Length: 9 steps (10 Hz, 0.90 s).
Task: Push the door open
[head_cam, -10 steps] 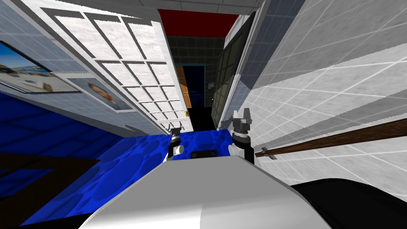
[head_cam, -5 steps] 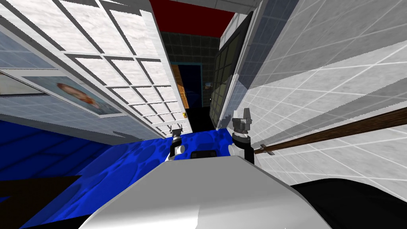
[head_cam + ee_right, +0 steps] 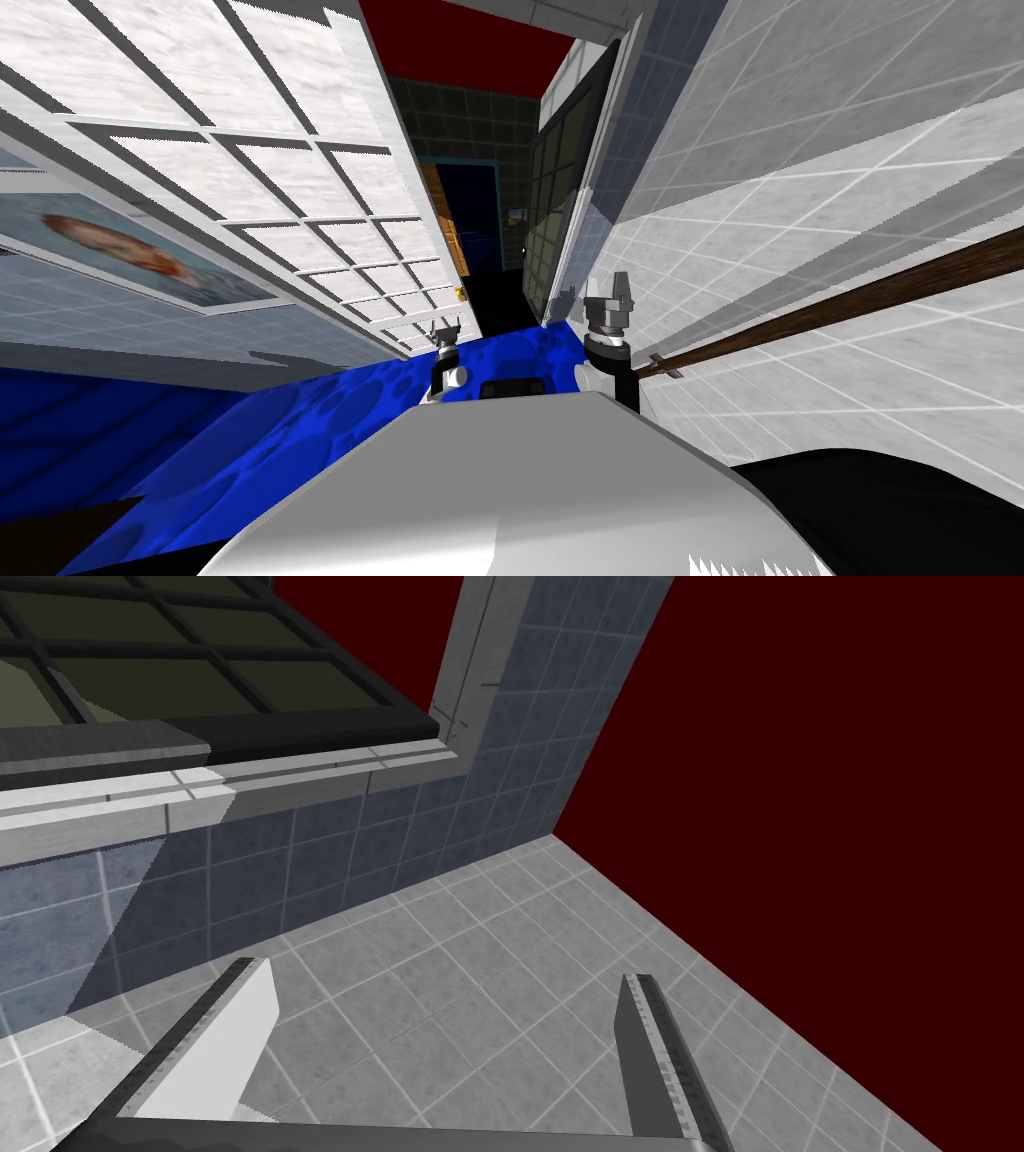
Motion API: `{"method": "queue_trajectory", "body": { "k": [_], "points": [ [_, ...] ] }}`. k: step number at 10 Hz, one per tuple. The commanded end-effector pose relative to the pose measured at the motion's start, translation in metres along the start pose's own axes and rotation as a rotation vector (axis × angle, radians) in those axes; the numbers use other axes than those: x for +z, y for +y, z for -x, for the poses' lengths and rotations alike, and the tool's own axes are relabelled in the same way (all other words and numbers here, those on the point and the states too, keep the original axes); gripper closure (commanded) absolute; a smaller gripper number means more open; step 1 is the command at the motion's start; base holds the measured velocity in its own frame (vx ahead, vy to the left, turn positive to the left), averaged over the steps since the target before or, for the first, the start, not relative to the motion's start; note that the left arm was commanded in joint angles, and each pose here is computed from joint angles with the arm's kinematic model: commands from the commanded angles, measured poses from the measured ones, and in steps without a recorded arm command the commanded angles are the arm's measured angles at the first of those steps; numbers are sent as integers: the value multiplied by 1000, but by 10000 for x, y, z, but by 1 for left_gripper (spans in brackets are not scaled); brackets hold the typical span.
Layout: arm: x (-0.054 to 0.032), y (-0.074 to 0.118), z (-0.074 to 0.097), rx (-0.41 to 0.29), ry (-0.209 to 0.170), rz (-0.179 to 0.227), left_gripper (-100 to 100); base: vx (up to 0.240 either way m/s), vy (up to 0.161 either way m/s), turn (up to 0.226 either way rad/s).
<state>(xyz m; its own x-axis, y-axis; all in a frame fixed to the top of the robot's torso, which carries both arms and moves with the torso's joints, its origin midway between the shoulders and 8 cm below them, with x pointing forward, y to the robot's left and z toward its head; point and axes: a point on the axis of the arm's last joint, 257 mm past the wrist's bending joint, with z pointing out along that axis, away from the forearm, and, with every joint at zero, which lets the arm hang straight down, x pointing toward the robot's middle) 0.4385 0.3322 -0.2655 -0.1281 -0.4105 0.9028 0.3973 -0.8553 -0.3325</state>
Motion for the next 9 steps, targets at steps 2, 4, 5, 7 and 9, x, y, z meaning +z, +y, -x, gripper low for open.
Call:
{"method": "queue_trajectory", "body": {
  "k": [2,4,5,7,9],
  "points": [
    [-33,44,196,-54,-42,-2,-100,59,93,-150],
    [-68,76,337,-92,-73,-4,-100,45,92,-153],
    [-85,91,400,-109,-87,-6,-100,58,87,-140],
    [-123,117,524,-142,-116,-11,-100,42,95,-127],
    [-163,141,644,-174,-144,-16,-100,34,90,-134]
  ]
}}
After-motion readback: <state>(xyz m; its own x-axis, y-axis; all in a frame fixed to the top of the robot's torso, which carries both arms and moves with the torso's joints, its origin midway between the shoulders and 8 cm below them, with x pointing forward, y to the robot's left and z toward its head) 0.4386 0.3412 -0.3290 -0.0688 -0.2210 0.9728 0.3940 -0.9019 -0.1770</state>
